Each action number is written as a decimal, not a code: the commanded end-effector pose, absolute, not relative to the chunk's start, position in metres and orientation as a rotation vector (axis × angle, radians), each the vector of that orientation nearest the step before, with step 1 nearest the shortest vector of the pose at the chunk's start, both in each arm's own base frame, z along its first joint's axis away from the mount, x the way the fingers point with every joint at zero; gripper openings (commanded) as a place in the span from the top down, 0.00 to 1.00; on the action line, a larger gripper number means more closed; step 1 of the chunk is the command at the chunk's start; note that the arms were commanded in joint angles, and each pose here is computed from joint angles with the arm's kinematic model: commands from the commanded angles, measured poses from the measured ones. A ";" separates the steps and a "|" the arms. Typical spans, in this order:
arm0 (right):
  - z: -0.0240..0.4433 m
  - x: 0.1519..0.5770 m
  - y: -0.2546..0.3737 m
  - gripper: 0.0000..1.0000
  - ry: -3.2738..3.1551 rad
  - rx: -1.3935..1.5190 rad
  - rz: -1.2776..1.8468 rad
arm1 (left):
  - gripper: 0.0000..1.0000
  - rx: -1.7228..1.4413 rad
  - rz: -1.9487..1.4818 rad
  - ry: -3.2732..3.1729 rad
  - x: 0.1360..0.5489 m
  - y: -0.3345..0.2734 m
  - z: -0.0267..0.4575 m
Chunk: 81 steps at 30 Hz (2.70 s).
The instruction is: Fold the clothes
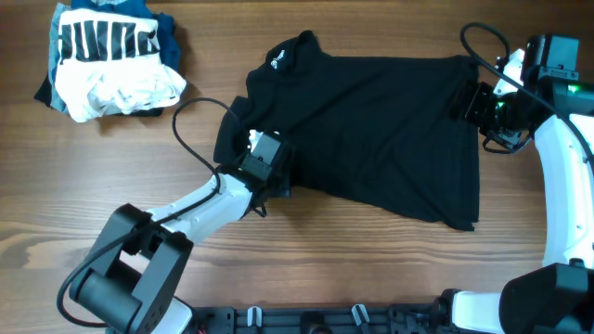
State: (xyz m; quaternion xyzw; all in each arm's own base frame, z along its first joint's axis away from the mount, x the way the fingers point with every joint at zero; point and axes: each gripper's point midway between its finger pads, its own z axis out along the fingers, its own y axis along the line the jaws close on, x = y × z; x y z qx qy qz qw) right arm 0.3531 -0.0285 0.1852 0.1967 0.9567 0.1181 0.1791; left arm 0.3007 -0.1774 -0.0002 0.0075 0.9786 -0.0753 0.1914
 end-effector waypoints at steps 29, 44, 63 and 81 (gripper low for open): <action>0.054 0.246 0.104 0.33 3.139 0.230 0.454 | 0.96 -0.227 -0.237 2.565 0.340 -0.124 0.203; -0.026 0.247 0.099 0.23 3.208 0.411 0.252 | 0.96 -0.227 -0.243 2.554 0.342 -0.125 0.205; 0.029 0.263 -0.007 0.96 3.166 0.704 0.148 | 0.96 -0.226 -0.250 2.575 0.338 -0.126 0.202; 0.088 0.251 0.027 0.41 3.133 0.583 0.360 | 0.96 -0.065 -0.333 2.655 0.322 -0.173 0.179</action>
